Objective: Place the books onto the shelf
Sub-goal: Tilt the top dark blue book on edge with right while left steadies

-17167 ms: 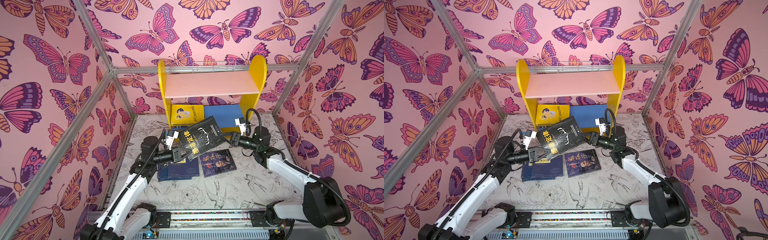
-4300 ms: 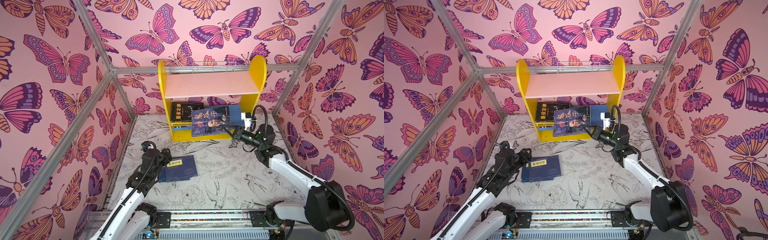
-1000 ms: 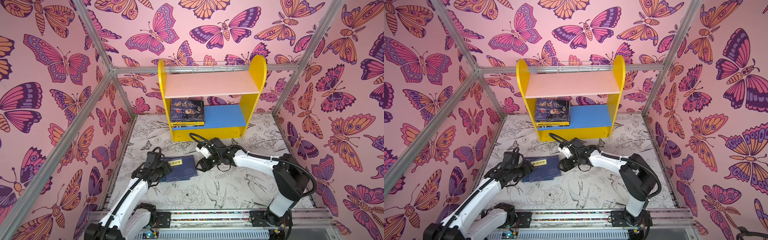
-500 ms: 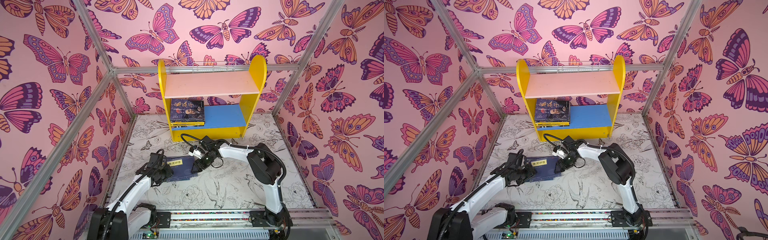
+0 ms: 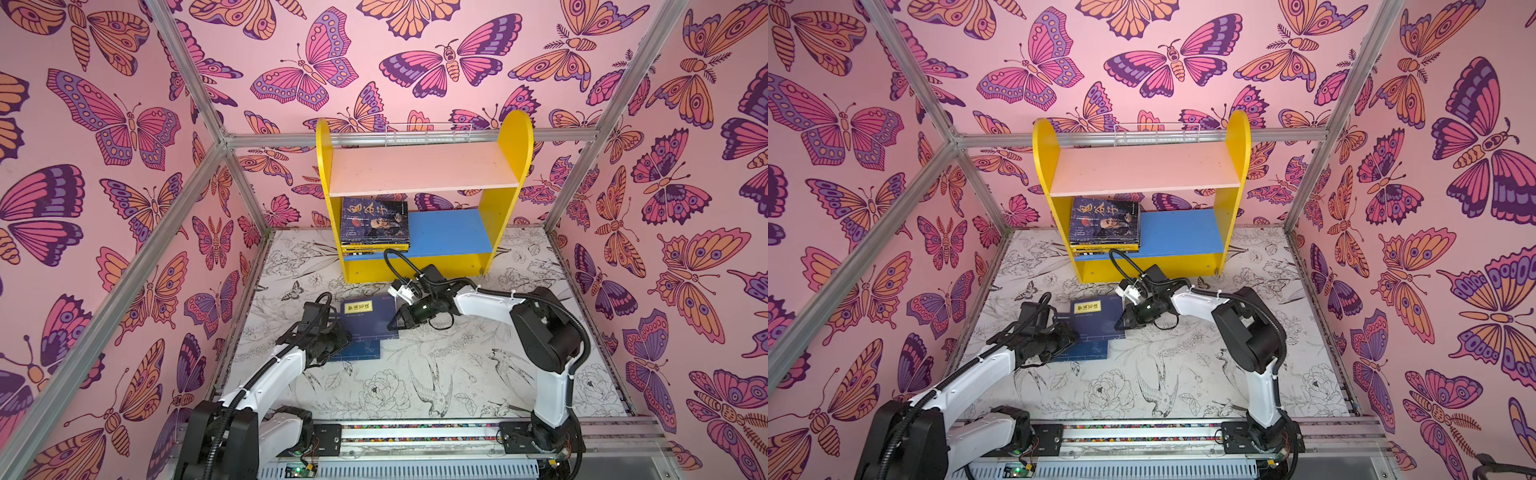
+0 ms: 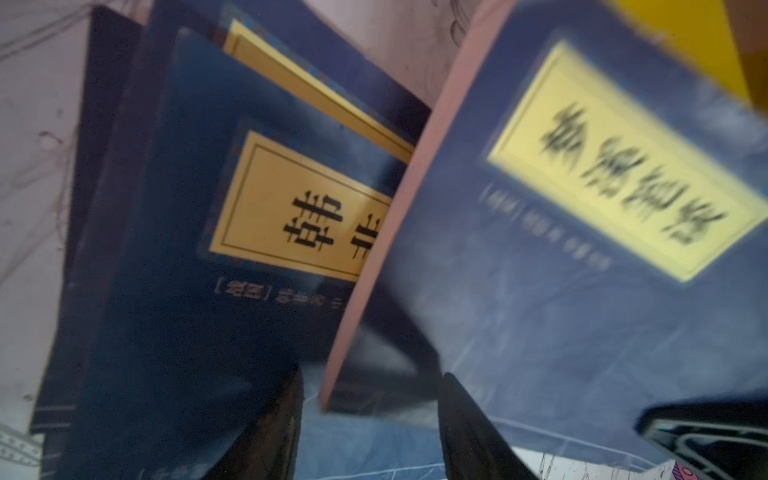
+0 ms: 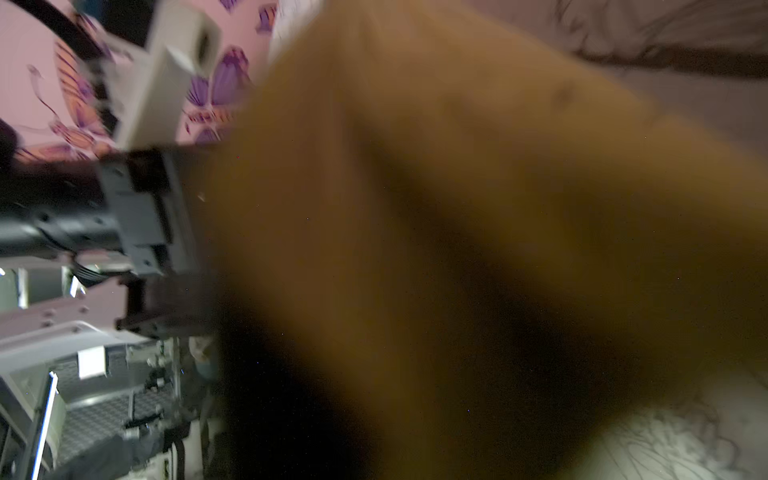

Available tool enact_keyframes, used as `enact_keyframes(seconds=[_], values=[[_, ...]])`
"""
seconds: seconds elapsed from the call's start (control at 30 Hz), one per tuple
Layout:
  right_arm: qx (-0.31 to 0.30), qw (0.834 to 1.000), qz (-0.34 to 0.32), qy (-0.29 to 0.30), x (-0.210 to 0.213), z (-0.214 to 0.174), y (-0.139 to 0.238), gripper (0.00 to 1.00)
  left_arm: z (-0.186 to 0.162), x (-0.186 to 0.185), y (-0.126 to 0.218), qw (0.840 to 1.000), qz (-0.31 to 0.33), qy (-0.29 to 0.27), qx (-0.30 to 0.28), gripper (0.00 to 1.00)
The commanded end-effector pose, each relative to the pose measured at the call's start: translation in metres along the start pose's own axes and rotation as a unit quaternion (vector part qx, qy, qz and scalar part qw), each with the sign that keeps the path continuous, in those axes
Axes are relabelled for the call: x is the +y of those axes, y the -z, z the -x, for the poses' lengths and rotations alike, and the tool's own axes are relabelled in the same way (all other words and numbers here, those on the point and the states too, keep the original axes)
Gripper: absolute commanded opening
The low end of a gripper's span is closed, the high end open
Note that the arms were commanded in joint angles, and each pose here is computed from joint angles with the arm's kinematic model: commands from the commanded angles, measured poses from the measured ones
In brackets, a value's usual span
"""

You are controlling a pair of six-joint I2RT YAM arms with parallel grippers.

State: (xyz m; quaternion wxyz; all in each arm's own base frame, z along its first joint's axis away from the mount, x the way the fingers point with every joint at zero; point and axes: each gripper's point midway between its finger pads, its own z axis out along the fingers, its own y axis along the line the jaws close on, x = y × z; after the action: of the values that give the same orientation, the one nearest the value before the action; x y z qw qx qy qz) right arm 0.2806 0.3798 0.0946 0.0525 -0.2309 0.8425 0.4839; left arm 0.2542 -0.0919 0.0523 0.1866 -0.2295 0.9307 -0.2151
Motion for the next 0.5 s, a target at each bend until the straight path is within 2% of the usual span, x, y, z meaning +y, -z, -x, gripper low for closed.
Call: enact_keyframes(seconds=[0.0,0.13,0.27,0.47], values=[[-0.104,0.991,0.075,0.029,0.046,0.052,0.038,0.0,-0.015,0.004,-0.001,1.0,0.001,0.008,0.029,0.57],[-0.119,0.988,0.085,0.044,0.055,0.05,0.066,0.0,0.009,-0.03,0.029,0.997,-0.074,-0.01,-0.032,0.68],[-0.099,0.991,0.067,0.065,0.058,0.034,0.081,0.0,0.03,-0.061,0.068,0.982,-0.16,-0.029,-0.096,0.76],[-0.072,0.99,0.086,0.082,0.073,0.014,0.089,0.0,0.037,-0.089,0.097,0.96,-0.243,-0.066,-0.124,0.84]])
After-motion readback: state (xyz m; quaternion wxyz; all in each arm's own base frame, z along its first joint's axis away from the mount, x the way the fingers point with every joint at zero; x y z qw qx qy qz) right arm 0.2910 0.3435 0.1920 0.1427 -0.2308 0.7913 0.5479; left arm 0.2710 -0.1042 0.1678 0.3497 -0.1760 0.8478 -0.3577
